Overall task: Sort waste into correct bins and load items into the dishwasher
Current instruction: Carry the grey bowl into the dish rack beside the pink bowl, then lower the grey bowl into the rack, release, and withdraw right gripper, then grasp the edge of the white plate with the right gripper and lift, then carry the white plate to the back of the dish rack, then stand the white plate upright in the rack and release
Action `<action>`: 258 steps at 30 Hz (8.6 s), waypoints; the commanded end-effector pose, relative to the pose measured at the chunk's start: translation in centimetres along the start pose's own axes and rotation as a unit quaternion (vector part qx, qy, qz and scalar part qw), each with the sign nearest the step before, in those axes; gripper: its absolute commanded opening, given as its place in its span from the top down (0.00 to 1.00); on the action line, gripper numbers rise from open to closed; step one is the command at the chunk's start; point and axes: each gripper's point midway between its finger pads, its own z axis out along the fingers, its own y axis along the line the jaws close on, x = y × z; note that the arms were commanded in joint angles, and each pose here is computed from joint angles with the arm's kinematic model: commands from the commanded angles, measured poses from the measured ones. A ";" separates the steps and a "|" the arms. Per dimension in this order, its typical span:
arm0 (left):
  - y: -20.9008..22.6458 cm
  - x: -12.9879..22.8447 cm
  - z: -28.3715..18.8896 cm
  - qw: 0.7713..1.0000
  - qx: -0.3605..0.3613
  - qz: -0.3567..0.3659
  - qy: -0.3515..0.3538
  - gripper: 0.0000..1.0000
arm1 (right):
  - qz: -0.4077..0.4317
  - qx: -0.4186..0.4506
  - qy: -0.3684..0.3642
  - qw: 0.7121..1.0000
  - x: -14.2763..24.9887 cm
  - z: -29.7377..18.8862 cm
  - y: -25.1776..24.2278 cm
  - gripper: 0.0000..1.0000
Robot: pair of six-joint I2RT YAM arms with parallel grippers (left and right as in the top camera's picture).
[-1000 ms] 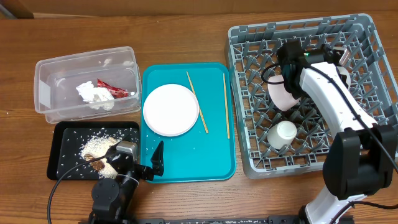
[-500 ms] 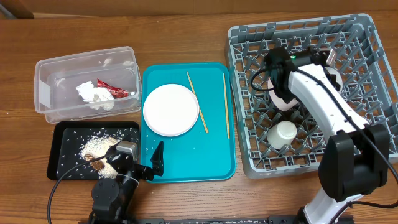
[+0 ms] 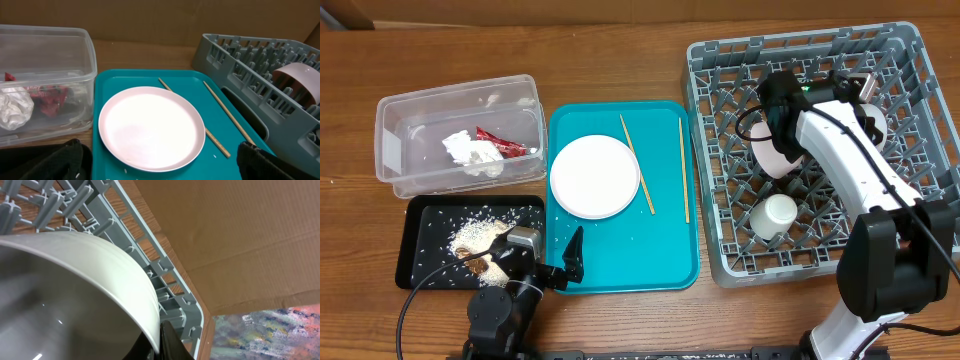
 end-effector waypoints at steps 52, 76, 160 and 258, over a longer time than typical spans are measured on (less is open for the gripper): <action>0.0 -0.1 0.0 1.000 0.000 0.008 -0.005 0.00 | -0.019 -0.502 0.090 0.860 0.1 -21.5 11.0 0.96; 0.0 -0.1 0.0 1.000 0.000 0.008 -0.005 0.00 | 0.061 -0.471 0.233 0.848 -0.8 -5.9 8.8 0.96; 0.0 -0.1 0.0 1.000 0.000 0.008 -0.005 0.00 | 0.106 -0.509 -0.126 0.845 -2.9 -25.6 5.2 0.96; 0.0 -0.1 0.0 1.000 0.000 0.008 -0.005 0.00 | 0.124 -0.270 -0.040 0.954 -6.0 -11.8 9.7 0.96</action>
